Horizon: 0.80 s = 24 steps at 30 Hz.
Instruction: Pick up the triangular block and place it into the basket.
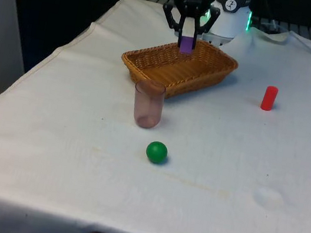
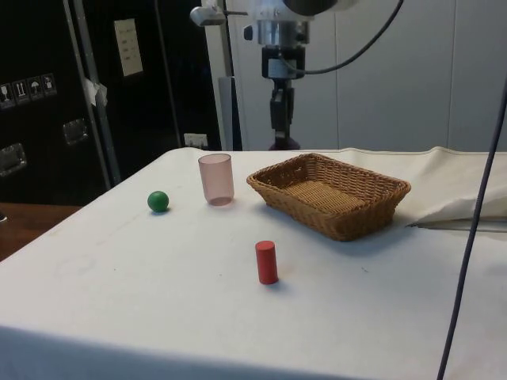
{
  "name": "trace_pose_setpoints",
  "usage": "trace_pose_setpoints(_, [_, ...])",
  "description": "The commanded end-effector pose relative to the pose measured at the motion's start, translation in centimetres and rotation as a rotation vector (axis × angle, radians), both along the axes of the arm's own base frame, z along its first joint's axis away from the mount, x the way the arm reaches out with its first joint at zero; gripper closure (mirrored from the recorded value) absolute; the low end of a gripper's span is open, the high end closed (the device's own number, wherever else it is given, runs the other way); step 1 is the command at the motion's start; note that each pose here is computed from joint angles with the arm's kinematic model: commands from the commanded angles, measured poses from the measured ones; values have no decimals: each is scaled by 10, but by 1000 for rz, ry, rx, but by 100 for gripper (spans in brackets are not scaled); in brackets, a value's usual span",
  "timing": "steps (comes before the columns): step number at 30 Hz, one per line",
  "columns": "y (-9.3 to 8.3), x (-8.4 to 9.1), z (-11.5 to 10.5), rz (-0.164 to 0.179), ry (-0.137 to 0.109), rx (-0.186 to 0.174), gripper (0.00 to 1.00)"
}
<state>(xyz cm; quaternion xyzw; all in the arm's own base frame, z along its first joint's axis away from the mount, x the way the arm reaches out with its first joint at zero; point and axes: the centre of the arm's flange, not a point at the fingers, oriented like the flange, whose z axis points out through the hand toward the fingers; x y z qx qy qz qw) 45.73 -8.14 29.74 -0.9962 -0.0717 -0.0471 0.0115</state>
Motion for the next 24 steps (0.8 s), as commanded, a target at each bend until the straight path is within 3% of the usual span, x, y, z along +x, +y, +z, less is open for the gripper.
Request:
trace_pose_setpoints(1, [-5,-5,-2,3,-8,-5,66])
trace_pose_setpoints(4, [-8,-7,-5,3,6,0,66])
trace_pose_setpoints(5, [-13,-14,-10,4,-4,-1,66])
trace_pose_setpoints(10, [-21,-25,-22,5,-1,1,66])
trace_pose_setpoints(12, [-23,-28,-28,6,14,-7,66])
trace_pose_setpoints(13, [-23,-30,-31,9,3,-4,66])
trace_pose_setpoints(20, [-24,-40,-56,8,2,-24,66])
trace_pose_setpoints(21, [-26,-38,-56,7,17,-31,66])
trace_pose_setpoints(22, [-24,-41,-59,7,2,-26,66])
trace_pose_setpoints(24, [-24,-43,-64,6,1,-33,66])
